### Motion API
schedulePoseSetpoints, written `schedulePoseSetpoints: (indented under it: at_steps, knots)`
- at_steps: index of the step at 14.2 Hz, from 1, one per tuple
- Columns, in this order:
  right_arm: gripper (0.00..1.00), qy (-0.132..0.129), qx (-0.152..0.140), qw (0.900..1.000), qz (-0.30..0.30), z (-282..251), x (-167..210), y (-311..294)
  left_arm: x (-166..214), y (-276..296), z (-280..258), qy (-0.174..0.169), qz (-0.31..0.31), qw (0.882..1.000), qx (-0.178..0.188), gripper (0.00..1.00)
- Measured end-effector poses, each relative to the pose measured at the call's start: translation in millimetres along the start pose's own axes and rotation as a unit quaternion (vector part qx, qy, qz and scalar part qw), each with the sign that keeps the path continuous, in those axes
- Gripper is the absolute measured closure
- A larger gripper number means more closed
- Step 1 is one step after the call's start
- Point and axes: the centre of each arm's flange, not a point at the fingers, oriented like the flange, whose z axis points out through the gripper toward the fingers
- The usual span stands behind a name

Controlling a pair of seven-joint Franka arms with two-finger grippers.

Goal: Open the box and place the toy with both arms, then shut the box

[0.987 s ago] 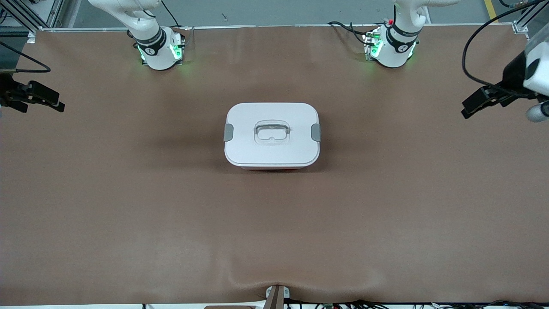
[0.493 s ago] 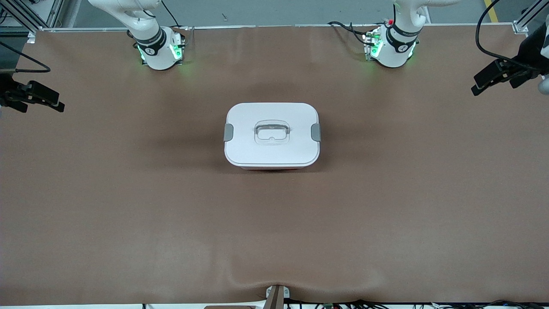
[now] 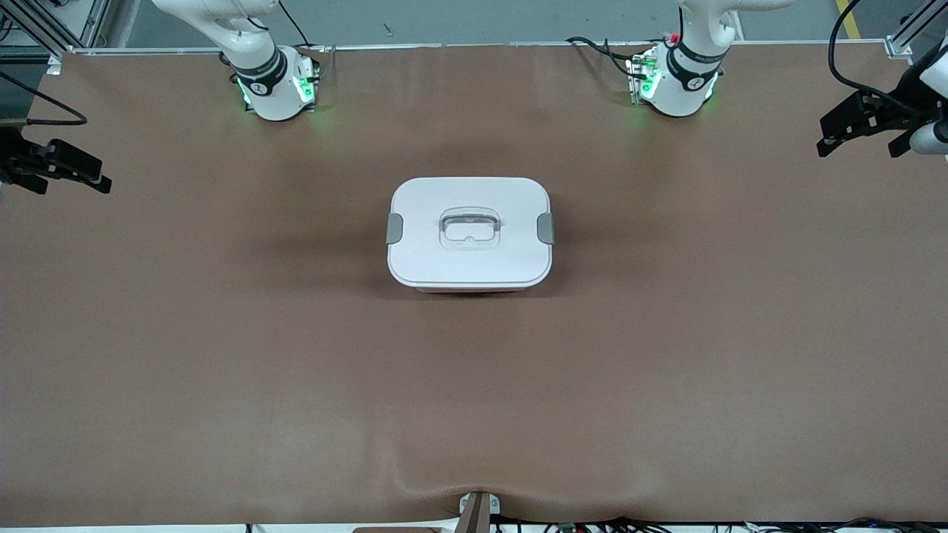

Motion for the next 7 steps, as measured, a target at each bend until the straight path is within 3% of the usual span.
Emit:
schedulePoseSetpoints:
  at_steps: [7]
  knots:
    - [0.0, 0.0, 0.0, 1.0, 0.0, 0.0, 0.0, 0.0, 5.6, 4.0, 4.8, 0.007, 0.005, 1.0, 0.0, 0.0]
